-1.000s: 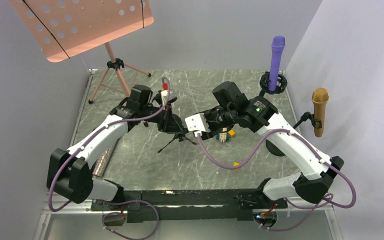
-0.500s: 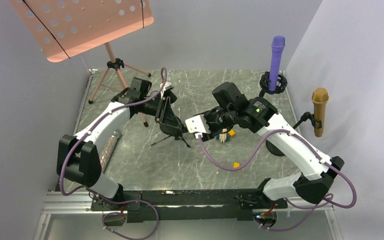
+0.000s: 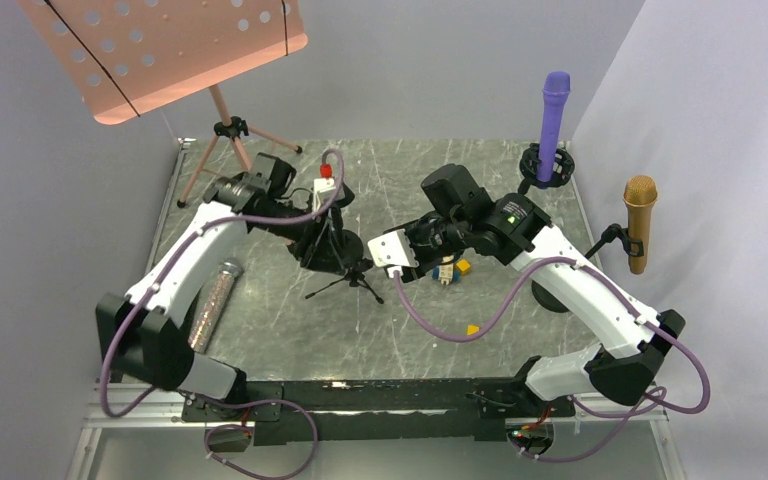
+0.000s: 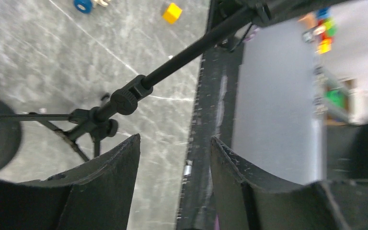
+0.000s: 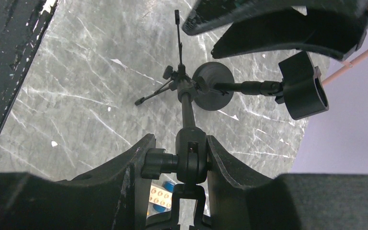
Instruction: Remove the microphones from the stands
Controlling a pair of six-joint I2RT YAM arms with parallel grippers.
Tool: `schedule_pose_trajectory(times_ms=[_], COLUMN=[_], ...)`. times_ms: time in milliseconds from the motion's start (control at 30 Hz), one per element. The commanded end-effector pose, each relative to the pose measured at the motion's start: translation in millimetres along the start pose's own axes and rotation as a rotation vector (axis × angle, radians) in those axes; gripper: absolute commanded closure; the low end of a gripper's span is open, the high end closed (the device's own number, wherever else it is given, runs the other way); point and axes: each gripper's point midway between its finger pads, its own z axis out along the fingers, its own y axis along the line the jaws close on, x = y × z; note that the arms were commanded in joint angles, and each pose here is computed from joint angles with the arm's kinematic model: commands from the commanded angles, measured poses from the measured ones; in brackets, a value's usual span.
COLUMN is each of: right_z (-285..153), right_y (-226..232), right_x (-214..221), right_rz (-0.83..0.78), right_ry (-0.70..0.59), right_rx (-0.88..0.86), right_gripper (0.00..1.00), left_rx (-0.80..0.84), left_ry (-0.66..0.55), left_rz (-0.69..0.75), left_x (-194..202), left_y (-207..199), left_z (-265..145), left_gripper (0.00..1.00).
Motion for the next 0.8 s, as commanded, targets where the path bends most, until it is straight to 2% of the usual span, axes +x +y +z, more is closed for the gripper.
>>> schedule_pose_trajectory(times_ms=[0,100,167,433,767], right_z=[2,4,3,4,4], right_y=[-9,-10,-10,-10,-10], right_x=[-8,-9,-8,-9,-7], right_rz=[-0.036,-0.038,-0.04,-0.039,-0.038], right_ry=[-0.034,-0.035,-0.031,-0.035,-0.028], right_rx=[0.009,0.0,-0.002,-0.01,-0.003], right_gripper=[0.94,0.94,0.94,0.94,0.94], left_rx=[-0.197,-0.301,-0.305,-0.277,-0.178], left_ry=[-0.093,-0.126,-0.1,-0.045,0.041], left_rz=[0.535,0.761,0.846,0.976,1.031], left_x=[-21,-25,-23,-30,-17], left_y=[7,17,22,37,38], left_z=[-9,-8,-4,15,36], left_gripper=[0.4,0.42,0.42,0.46,0.58])
